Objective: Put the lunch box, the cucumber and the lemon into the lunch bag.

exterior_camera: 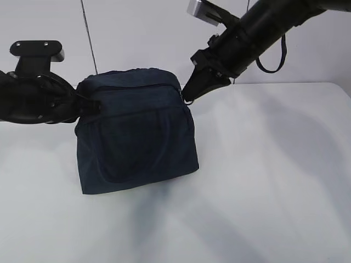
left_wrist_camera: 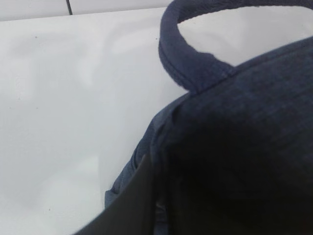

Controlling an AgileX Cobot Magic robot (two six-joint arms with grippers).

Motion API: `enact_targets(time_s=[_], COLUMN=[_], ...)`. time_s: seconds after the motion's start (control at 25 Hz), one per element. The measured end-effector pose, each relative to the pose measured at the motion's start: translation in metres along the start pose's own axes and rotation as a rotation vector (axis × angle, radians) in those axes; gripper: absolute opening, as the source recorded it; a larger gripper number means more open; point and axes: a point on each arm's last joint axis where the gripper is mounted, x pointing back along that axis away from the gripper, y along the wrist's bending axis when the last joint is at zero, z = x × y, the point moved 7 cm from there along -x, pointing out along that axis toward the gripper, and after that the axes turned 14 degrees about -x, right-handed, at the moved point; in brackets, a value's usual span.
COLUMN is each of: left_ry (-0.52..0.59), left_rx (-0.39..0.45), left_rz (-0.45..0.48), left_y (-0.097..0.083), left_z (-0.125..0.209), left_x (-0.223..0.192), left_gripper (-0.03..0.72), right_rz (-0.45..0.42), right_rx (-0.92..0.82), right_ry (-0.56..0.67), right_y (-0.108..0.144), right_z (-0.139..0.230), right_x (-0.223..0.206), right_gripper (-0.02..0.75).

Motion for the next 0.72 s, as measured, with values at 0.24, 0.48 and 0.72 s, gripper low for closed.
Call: enact_targets(time_s=[0.24, 0.48, 0.72], left_ry=[0.007, 0.017, 0.022], left_rx=[-0.038, -0.087, -0.091], left_rz=[0.028, 0.064, 0.078], left_y=[-0.005, -0.01, -0.012], left_z=[0.001, 0.003, 0.004], left_x=[0.0, 0.0, 0.001], left_gripper=[0.015, 0.02, 0.023], right_rz=[0.003, 0.084, 0.135], right_rx=[0.01, 0.065, -0.009], right_ry=[-0.022, -0.063, -0.12], right_y=[0.001, 0.001, -0.012], right_z=[0.009, 0.006, -0.003], right_x=[0.0, 0.018, 0.019], right_gripper=[-0.013, -0.013, -0.013])
